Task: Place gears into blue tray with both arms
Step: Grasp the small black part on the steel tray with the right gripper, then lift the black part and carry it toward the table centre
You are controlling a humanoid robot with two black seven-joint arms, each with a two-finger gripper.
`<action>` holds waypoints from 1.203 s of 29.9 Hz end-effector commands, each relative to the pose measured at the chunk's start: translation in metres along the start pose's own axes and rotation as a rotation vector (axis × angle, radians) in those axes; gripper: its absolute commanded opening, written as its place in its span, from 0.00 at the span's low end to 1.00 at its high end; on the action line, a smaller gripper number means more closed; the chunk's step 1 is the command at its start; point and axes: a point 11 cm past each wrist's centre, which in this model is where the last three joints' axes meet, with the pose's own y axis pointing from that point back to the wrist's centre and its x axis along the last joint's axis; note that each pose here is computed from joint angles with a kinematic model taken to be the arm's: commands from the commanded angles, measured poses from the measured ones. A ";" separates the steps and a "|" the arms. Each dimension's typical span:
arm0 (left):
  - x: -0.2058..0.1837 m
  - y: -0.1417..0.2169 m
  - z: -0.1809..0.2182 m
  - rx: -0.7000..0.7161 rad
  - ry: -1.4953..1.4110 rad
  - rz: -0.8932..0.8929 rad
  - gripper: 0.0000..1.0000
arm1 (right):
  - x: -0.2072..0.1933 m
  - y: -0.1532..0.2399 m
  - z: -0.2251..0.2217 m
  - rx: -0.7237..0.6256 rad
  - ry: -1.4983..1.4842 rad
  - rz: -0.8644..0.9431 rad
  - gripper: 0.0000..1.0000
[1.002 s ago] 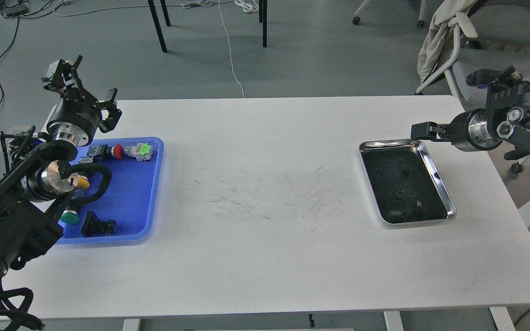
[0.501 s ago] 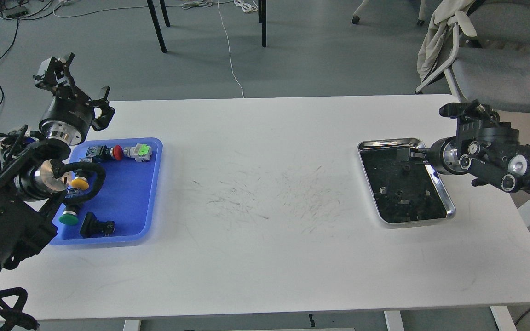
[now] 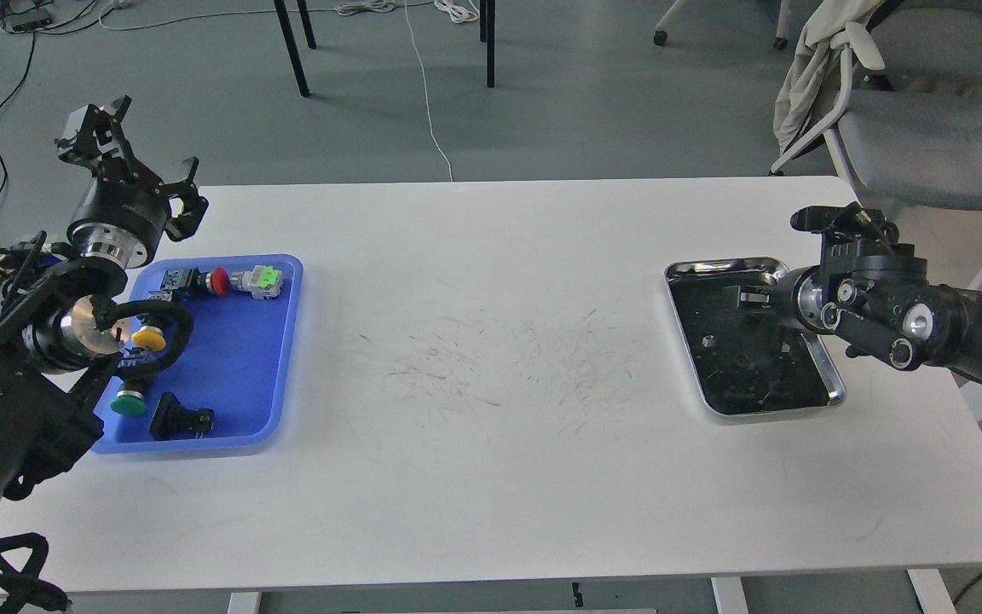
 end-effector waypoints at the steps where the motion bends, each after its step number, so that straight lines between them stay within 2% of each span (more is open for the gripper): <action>1: 0.000 0.000 0.000 -0.001 0.001 0.000 0.98 | -0.001 -0.001 0.000 -0.001 0.004 -0.003 0.77; 4: -0.001 0.000 -0.001 0.001 0.000 -0.002 0.98 | -0.004 -0.001 0.003 -0.013 0.024 -0.011 0.76; 9: -0.002 -0.001 -0.001 0.001 0.001 -0.003 0.98 | -0.007 -0.002 0.002 -0.016 0.031 -0.017 0.69; 21: -0.002 -0.001 0.000 -0.001 0.001 -0.005 0.98 | -0.012 -0.004 0.005 -0.024 0.050 -0.030 0.24; 23: -0.002 -0.001 0.000 0.001 0.000 -0.004 0.98 | -0.011 -0.003 0.006 -0.027 0.049 -0.028 0.22; 26: -0.002 -0.001 0.000 0.001 -0.001 -0.004 0.98 | -0.011 -0.003 0.005 -0.026 0.049 -0.029 0.12; 31: -0.002 -0.001 0.001 0.000 -0.003 -0.006 0.98 | 0.003 0.002 -0.005 -0.002 0.045 -0.004 0.08; 36: -0.004 -0.003 0.002 -0.003 -0.003 -0.007 0.98 | 0.052 0.031 -0.044 0.090 0.077 0.075 0.08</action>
